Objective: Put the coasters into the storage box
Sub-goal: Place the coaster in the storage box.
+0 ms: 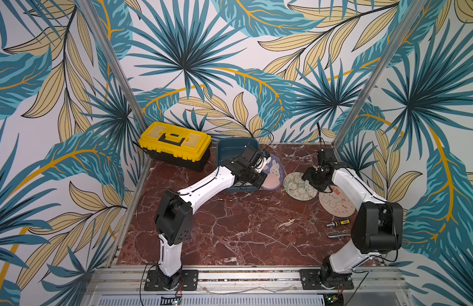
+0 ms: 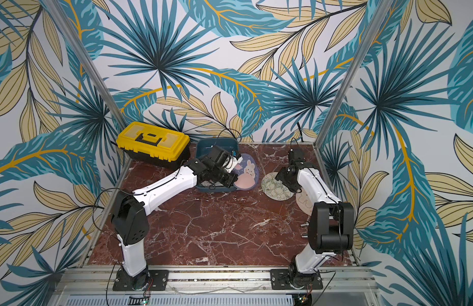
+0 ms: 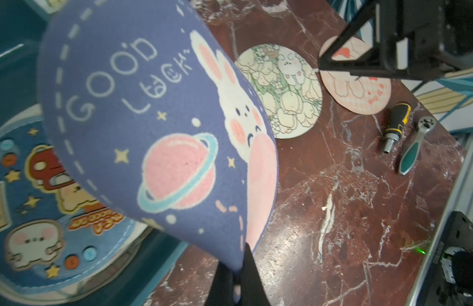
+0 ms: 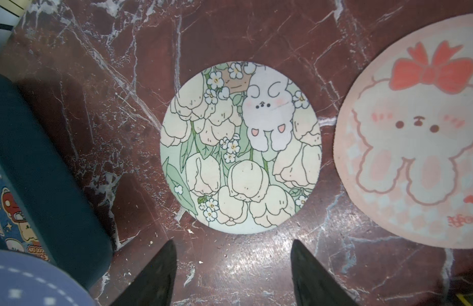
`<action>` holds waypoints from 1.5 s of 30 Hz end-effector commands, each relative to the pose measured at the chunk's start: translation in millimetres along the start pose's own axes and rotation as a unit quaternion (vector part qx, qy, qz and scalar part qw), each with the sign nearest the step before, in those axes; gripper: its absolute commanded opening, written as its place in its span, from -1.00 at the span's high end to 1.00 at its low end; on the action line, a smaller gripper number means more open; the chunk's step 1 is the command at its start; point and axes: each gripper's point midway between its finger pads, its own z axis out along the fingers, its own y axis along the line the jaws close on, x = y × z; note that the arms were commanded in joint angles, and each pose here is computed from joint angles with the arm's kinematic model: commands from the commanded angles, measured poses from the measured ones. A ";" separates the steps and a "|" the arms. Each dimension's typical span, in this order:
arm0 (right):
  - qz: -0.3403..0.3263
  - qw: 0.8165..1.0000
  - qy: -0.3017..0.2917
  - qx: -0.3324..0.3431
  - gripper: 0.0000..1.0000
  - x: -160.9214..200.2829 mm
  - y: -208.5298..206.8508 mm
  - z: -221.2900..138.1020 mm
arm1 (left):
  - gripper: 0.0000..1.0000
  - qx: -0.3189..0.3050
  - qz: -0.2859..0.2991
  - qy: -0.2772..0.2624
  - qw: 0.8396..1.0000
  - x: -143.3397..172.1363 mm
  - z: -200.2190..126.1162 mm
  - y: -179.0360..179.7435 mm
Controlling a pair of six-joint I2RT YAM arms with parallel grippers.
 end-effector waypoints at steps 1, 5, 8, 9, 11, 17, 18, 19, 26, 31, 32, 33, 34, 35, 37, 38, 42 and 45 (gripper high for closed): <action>-0.019 1.000 0.012 0.018 -0.36 5.3 -0.3 0.0 | 1.00 -0.006 -0.027 -0.017 0.999 -11.4 -14.0 17.4; -0.030 0.999 0.011 0.016 -0.36 4.7 5.4 -1.0 | 1.00 -0.027 -0.059 -0.033 0.997 -22.0 -19.1 47.4; -0.035 0.999 0.012 0.015 -0.36 3.7 8.4 -1.4 | 1.00 -0.037 -0.083 -0.041 0.995 -27.6 -21.0 65.8; -0.037 0.999 0.012 0.016 -0.36 4.2 9.3 -1.0 | 1.00 -0.042 -0.093 -0.044 0.994 -28.4 -21.7 72.7; -0.038 0.999 0.013 0.013 -0.36 4.7 11.2 0.4 | 1.00 -0.045 -0.107 -0.047 0.992 -29.3 -21.6 81.7; -0.046 0.999 0.020 0.010 -0.36 7.7 16.9 6.3 | 1.00 -0.044 -0.143 -0.035 0.988 -16.9 -1.6 104.7; -0.048 0.999 0.021 0.010 -0.36 7.9 18.0 6.8 | 1.00 -0.047 -0.149 -0.027 0.987 -11.3 5.1 110.0; -0.049 0.998 0.022 0.010 -0.36 8.7 18.7 7.6 | 1.00 -0.049 -0.155 -0.021 0.987 -7.0 10.9 113.6; -0.056 0.998 0.025 0.008 -0.36 10.7 21.6 9.1 | 1.00 -0.094 -0.189 0.036 0.977 36.3 38.4 143.7; -0.056 0.998 0.024 0.005 -0.36 10.3 23.6 8.8 | 1.00 -0.160 -0.192 0.090 0.964 70.9 45.1 165.9; -0.056 0.998 0.024 0.005 -0.36 10.0 23.8 9.2 | 1.00 -0.169 -0.192 0.099 0.962 77.1 45.7 169.0; -0.057 0.998 0.023 0.004 -0.36 10.2 24.3 8.8 | 1.00 -0.176 -0.192 0.104 0.960 81.4 46.2 170.8; -0.057 0.998 0.023 0.004 -0.36 10.3 24.4 8.4 | 1.00 -0.179 -0.193 0.106 0.959 83.4 46.0 172.0; -0.058 0.998 0.023 0.004 -0.36 10.3 24.3 8.5 | 0.88 -0.181 -0.193 0.108 0.958 85.9 46.4 172.3; -0.059 0.998 0.023 0.004 -0.36 10.4 24.9 8.6 | 0.65 -0.184 -0.194 0.109 0.957 87.2 45.7 173.2; -0.059 0.998 0.023 0.004 -0.37 10.5 25.0 8.9 | 0.50 -0.185 -0.194 0.108 0.957 86.6 45.6 173.6; -0.062 0.998 0.024 0.004 -0.37 11.4 25.9 9.9 | 0.08 -0.189 -0.192 0.102 0.958 82.4 42.2 174.1; -0.061 0.998 0.026 0.006 -0.37 12.5 24.8 11.3 | -0.07 -0.188 -0.188 0.095 0.959 76.7 36.6 171.3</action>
